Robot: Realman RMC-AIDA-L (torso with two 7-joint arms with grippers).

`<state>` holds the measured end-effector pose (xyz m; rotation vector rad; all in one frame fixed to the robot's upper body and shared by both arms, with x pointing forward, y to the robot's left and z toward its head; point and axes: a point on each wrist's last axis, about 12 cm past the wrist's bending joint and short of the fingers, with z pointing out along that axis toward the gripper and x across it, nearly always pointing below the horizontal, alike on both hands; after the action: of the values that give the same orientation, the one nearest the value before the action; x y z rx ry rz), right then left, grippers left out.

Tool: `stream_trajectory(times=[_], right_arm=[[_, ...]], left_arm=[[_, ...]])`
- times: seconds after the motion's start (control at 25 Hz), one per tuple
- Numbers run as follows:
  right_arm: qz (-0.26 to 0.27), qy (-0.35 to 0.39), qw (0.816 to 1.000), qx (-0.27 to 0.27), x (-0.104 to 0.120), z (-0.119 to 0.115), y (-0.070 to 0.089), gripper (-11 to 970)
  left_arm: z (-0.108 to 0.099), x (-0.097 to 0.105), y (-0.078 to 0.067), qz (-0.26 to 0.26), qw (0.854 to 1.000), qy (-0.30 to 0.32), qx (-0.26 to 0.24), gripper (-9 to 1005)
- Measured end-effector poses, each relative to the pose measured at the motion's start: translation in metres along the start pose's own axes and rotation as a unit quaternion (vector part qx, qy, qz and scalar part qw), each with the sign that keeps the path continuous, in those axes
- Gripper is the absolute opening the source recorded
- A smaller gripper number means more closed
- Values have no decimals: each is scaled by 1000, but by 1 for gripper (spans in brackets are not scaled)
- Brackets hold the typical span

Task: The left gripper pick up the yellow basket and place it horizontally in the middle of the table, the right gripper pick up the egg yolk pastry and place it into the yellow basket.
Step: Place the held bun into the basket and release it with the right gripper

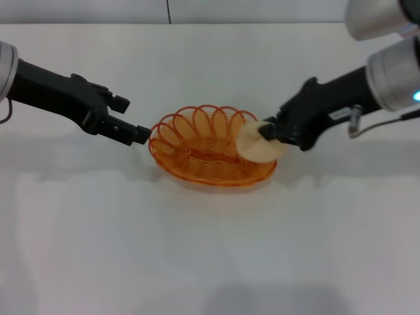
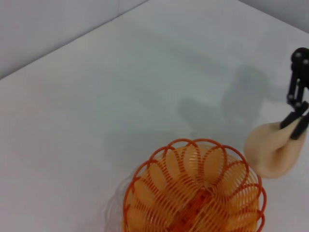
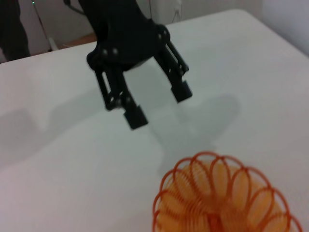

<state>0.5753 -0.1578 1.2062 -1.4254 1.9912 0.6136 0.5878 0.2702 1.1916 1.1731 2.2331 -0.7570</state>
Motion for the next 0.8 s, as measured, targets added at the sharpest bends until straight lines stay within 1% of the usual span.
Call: stream_trajectory(times=[0.16,0.32,0.56,0.8], right_arm=[[-20,-12,1000,18,-10,14,1,38],[-34,-19,999,29,-15,26,3,36],[-43,-23,998,41,-15,43,5,33],[-47,-23,998,42,-14,54,7,70]], left_arm=[[1,0,0,1,1000,0,1,870],[2,0,-1,1,1000,0,2,870],[2,-1,-1,1,1000,1,3,870],[2,0,-1,-1,1000,0,2,870]])
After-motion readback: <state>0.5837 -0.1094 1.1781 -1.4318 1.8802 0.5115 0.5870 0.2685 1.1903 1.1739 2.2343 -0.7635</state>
